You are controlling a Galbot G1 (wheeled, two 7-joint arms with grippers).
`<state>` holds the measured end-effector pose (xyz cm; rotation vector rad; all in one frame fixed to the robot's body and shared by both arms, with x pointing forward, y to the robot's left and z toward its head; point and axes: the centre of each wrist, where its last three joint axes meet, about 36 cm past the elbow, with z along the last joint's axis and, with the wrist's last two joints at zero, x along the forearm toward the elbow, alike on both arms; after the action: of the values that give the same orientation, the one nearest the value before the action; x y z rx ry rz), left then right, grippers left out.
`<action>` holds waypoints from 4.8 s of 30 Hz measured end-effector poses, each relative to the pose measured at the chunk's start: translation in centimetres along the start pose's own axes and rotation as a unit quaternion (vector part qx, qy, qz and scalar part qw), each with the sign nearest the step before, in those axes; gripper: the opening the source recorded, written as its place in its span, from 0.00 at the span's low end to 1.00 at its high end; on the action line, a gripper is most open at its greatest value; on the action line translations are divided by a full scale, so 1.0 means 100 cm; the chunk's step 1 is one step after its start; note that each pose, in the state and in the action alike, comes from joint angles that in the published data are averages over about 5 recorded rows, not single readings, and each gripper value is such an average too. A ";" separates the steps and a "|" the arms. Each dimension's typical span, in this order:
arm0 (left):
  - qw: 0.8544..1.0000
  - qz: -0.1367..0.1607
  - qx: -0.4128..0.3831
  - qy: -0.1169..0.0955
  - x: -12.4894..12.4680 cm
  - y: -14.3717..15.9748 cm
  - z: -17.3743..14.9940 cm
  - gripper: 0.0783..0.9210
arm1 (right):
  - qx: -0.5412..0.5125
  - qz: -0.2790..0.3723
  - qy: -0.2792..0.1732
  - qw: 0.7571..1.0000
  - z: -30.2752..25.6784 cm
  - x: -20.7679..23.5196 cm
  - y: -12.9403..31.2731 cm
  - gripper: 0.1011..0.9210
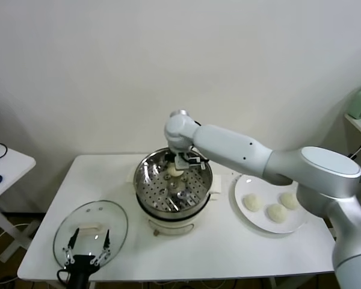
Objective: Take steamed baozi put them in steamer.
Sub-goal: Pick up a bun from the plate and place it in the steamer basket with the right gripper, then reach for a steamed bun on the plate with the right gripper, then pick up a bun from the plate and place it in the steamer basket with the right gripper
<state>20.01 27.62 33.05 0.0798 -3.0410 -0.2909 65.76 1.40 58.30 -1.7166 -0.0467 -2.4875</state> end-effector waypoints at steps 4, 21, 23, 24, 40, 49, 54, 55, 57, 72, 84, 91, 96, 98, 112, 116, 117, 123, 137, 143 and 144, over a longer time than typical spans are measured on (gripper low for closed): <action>1.000 0.000 0.000 0.001 0.000 0.000 0.001 0.88 | 0.003 -0.003 -0.001 1.000 -0.002 -0.005 0.000 0.73; 1.000 -0.001 0.001 0.001 0.000 -0.001 0.001 0.88 | 0.005 -0.001 -0.002 1.000 0.005 0.014 0.006 0.88; 1.000 -0.001 0.001 0.002 0.000 0.000 0.001 0.88 | 0.000 0.001 -0.003 1.000 0.009 0.023 0.010 0.88; 1.000 -0.001 0.000 0.002 0.000 0.000 0.002 0.88 | -0.005 0.002 -0.005 1.000 0.012 0.029 0.012 0.88; 1.000 0.002 0.002 -0.012 -0.006 0.004 -0.003 0.88 | -0.377 0.020 -0.103 0.920 0.066 0.116 0.182 0.88; 1.000 0.006 0.003 -0.015 -0.009 0.002 -0.004 0.88 | -0.584 0.015 -0.146 0.798 0.033 0.090 0.312 0.88; 1.000 0.007 0.003 -0.016 -0.009 0.002 -0.005 0.88 | -0.647 0.005 -0.156 0.746 0.007 0.061 0.355 0.88; 1.000 0.007 0.003 -0.016 -0.008 0.002 -0.005 0.88 | -0.656 0.002 -0.157 0.738 0.002 0.054 0.362 0.88; 1.000 0.007 0.003 -0.016 -0.008 0.002 -0.005 0.88 | -0.672 -0.004 -0.159 0.723 -0.009 0.040 0.372 0.88; 1.000 0.001 0.004 -0.012 -0.003 0.003 -0.003 0.88 | -0.715 -0.050 -0.169 0.677 -0.059 -0.048 0.393 0.88; 1.000 -0.001 0.007 -0.007 -0.001 0.002 0.000 0.88 | -0.717 -0.067 -0.165 0.674 -0.064 -0.086 0.384 0.88; 1.000 -0.001 0.009 -0.004 -0.001 0.001 0.001 0.88 | -0.716 -0.071 -0.163 0.675 -0.064 -0.099 0.379 0.88; 1.000 -0.001 0.010 -0.003 -0.001 0.000 0.002 0.88 | -0.717 -0.073 -0.161 0.675 -0.064 -0.105 0.377 0.87; 1.000 -0.001 0.010 -0.002 0.000 0.000 0.002 0.88 | -0.717 -0.073 -0.161 0.674 -0.064 -0.106 0.377 0.84; 1.000 -0.005 0.010 -0.001 0.002 0.000 0.002 0.88 | -0.725 -0.065 -0.158 0.667 -0.062 -0.103 0.383 0.74; 1.000 -0.006 0.009 -0.001 0.003 0.000 0.001 0.88 | -0.729 -0.059 -0.155 0.664 -0.058 -0.096 0.384 0.74; 1.000 -0.006 0.009 -0.002 0.003 0.000 0.001 0.88 | -0.730 -0.056 -0.154 0.664 -0.057 -0.093 0.384 0.74; 1.000 -0.005 0.009 -0.003 0.004 0.000 0.000 0.88 | -0.736 -0.031 -0.154 0.659 -0.035 -0.063 0.379 0.74; 1.000 0.004 0.002 -0.007 0.007 -0.003 -0.003 0.88 | -0.751 0.070 -0.180 0.632 0.059 0.063 0.321 0.75; 1.000 0.011 -0.002 -0.011 0.004 -0.005 -0.008 0.88 | -0.736 0.090 -0.212 0.637 0.083 0.095 0.264 0.74; 1.000 0.013 -0.004 -0.011 0.004 -0.005 -0.008 0.88 | -0.732 0.092 -0.217 0.639 0.086 0.098 0.253 0.74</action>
<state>19.68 26.98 33.81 0.0370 -3.0601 -0.3026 73.24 -23.73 69.41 -2.3117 2.4915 -1.6116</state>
